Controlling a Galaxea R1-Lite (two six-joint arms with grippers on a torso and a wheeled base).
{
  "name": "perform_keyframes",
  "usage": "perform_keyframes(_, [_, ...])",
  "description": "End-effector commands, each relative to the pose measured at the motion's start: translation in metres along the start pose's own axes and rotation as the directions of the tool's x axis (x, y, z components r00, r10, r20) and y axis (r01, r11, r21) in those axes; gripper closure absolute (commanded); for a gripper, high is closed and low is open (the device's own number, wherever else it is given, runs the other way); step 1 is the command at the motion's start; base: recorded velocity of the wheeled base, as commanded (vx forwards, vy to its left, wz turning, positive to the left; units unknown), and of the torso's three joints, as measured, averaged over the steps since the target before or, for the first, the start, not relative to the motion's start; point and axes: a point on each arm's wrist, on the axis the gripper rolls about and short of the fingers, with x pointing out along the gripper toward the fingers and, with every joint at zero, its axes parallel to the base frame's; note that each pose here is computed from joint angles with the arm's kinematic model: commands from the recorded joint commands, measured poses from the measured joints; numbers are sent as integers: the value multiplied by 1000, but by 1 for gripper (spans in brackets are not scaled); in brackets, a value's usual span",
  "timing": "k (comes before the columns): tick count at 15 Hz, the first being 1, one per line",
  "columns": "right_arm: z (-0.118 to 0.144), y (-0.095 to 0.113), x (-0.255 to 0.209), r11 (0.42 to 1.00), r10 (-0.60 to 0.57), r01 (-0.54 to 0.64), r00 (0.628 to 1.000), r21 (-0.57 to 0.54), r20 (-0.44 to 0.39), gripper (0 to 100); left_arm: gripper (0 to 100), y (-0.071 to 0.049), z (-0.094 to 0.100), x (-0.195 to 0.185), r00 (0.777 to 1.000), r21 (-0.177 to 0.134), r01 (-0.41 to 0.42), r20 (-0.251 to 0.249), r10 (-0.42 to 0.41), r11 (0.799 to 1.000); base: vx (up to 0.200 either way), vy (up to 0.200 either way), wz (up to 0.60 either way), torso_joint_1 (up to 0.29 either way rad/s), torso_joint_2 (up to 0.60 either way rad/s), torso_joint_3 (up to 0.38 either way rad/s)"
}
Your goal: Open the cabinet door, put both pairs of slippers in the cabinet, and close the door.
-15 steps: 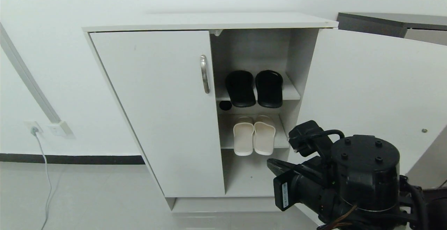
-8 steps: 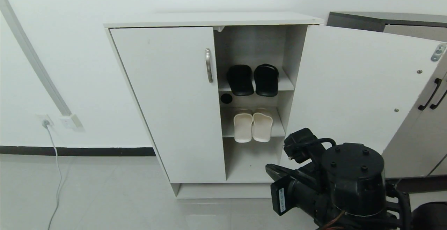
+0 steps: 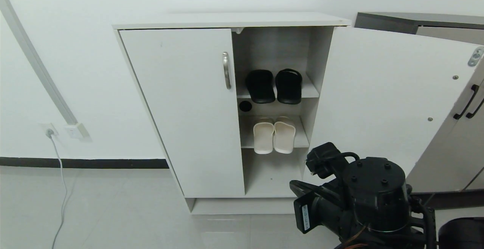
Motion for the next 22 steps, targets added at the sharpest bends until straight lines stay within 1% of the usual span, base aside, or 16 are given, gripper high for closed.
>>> perform_keyframes(1, [-2, 0, 1, 1000, 0, 0, 1000, -3, -6, 100, 100, 0, 0, 0, 1000, 0, 0, -1, 0, 1000, 0, 0, 0, 0, 0, 0])
perform_keyframes(10, [-4, 1, 4, 1000, -2, 2, 1000, -7, -16, 100, 100, 0, 0, 0, 1000, 0, 0, -1, 0, 1000, 0, 0, 0, 0, -9, -8])
perform_keyframes(13, [-4, 1, 4, 1000, -2, 2, 1000, -7, -16, 100, 100, 0, 0, 0, 1000, 0, 0, -1, 0, 1000, 0, 0, 0, 12, -178, -312])
perform_keyframes(17, [-5, 1, 4, 1000, -5, 4, 1000, -10, -18, 100, 100, 0, 0, 0, 1000, 0, 0, -1, 0, 1000, 0, 0, 0, 40, -509, -370])
perform_keyframes(22, [-5, 1, 4, 1000, -5, 4, 1000, -10, -18, 100, 100, 0, 0, 0, 1000, 0, 0, -1, 0, 1000, 0, 0, 0, 121, -466, -346])
